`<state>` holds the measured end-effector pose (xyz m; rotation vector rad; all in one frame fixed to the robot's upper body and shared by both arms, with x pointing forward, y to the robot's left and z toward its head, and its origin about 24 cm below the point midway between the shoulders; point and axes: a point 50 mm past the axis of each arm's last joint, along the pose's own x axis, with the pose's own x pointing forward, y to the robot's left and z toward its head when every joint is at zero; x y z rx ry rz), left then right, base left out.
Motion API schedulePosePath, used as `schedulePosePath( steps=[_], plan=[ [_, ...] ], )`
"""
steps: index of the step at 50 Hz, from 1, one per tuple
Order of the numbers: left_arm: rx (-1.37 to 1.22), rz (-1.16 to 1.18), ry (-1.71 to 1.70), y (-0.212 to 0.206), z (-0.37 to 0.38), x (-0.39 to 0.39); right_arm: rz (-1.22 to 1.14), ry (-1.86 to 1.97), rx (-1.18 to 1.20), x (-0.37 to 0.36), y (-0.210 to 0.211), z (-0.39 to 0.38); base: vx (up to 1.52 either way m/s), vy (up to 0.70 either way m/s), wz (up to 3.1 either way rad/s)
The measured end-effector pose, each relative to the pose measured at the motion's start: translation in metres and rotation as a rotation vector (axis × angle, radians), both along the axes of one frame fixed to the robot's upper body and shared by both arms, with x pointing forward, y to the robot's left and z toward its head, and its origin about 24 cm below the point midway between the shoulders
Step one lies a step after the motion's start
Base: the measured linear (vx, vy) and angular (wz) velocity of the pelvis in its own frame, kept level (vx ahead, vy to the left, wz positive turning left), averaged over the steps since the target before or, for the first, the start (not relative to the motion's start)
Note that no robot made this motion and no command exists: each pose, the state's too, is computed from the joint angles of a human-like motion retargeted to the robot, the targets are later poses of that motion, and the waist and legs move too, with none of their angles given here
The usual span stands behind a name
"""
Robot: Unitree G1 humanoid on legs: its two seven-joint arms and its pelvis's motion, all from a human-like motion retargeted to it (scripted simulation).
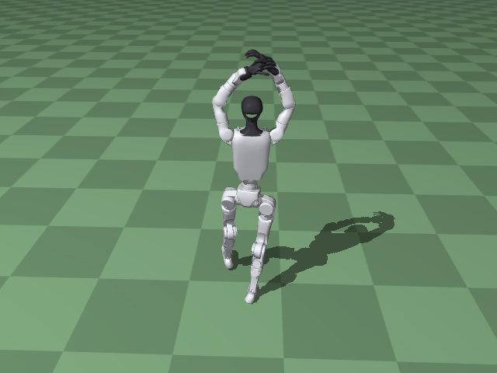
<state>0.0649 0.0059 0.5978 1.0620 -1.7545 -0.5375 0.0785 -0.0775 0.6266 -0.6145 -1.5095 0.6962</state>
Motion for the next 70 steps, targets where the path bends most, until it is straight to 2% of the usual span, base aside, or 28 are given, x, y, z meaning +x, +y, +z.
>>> schedulePosePath(
  steps=[3, 5, 7, 8, 10, 12, 16, 18, 20, 23, 25, 28, 33, 45, 50, 52, 55, 60, 62, 64, 70],
  plan=[
    [-0.017, -0.036, 0.005, 0.000, 0.002, -0.006, 0.051, 0.032, -0.003, -0.001, 0.004, -0.001, 0.27, 0.11, -0.09],
    [-0.018, -0.022, 0.013, 0.000, 0.001, -0.001, -0.027, -0.023, 0.010, 0.001, 0.000, 0.000, 0.29, 0.09, -0.18],
    [-0.021, -0.050, 0.026, -0.001, 0.002, -0.005, 0.047, 0.041, 0.001, 0.003, 0.002, -0.001, 0.30, 0.11, -0.22],
    [-0.017, -0.027, 0.018, -0.001, 0.001, 0.001, -0.040, -0.038, 0.015, 0.005, 0.000, -0.002, 0.32, 0.12, -0.19],
    [-0.022, -0.056, 0.042, -0.001, 0.002, -0.004, 0.078, 0.082, -0.002, 0.007, 0.003, -0.003, 0.33, 0.14, -0.11],
    [-0.020, -0.046, 0.037, 0.000, 0.003, -0.005, 0.083, 0.092, -0.004, 0.006, 0.002, -0.001, 0.34, 0.12, 0.16],
    [-0.021, -0.018, -0.017, 0.001, 0.004, -0.010, 0.074, 0.081, -0.002, 0.003, -0.001, 0.000, 0.38, 0.10, 0.36],
    [-0.027, 0.005, -0.036, 0.001, 0.001, 0.000, -0.061, -0.041, 0.010, 0.008, 0.000, -0.003, 0.43, 0.10, 0.06],
    [-0.041, -0.015, -0.053, 0.001, 0.002, -0.007, 0.045, 0.062, -0.005, 0.007, 0.004, -0.003, 0.42, 0.10, 0.22],
    [-0.024, -0.036, -0.026, -0.001, 0.002, -0.010, 0.055, 0.059, -0.017, -0.002, 0.003, -0.001, 0.48, 0.23, 0.47],
    [-0.019, 0.001, -0.060, 0.002, 0.001, -0.005, -0.043, -0.033, -0.016, -0.001, 0.001, -0.002, 0.52, 0.16, 0.24],
    [-0.041, -0.026, -0.066, 0.005, 0.002, -0.009, 0.049, 0.053, -0.046, -0.002, 0.008, -0.003, 0.59, 0.10, 0.11],
    [-0.085, -0.027, -0.068, 0.012, 0.006, -0.007, 0.038, 0.045, -0.056, -0.004, 0.019, -0.003, 0.56, 0.04, 0.32],
    [-0.124, -0.028, 0.071, 0.029, 0.005, 0.023, -0.088, 0.029, -0.095, 0.009, 0.035, -0.007, 0.40, 0.32, 1.29],
    [-0.142, 0.008, 0.009, 0.028, 0.005, 0.022, -0.073, 0.020, -0.054, 0.014, 0.031, -0.008, 0.28, 0.10, 2.11],
    [-0.147, 0.012, -0.021, 0.026, 0.006, 0.017, 0.029, 0.117, -0.057, 0.013, 0.029, -0.007, 0.28, 0.04, 2.05],
    [-0.139, 0.032, -0.056, 0.023, 0.006, 0.015, 0.052, 0.129, -0.044, 0.013, 0.026, -0.005, 0.33, -0.09, 1.78],
    [-0.133, 0.049, -0.110, 0.021, 0.006, 0.009, 0.050, 0.108, -0.040, 0.011, 0.024, -0.004, 0.36, -0.16, 1.25],
    [-0.128, 0.066, -0.138, 0.020, 0.005, 0.009, -0.045, 0.005, -0.024, 0.010, 0.021, -0.005, 0.31, -0.11, 1.00],
    [-0.133, 0.052, -0.153, 0.018, 0.007, 0.003, 0.051, 0.086, -0.030, 0.009, 0.019, -0.005, 0.32, -0.06, 0.95],
    [-0.119, 0.056, -0.172, 0.013, 0.008, -0.004, 0.054, 0.055, -0.025, -0.004, 0.019, 0.000, 0.39, -0.05, 0.98]
  ],
)
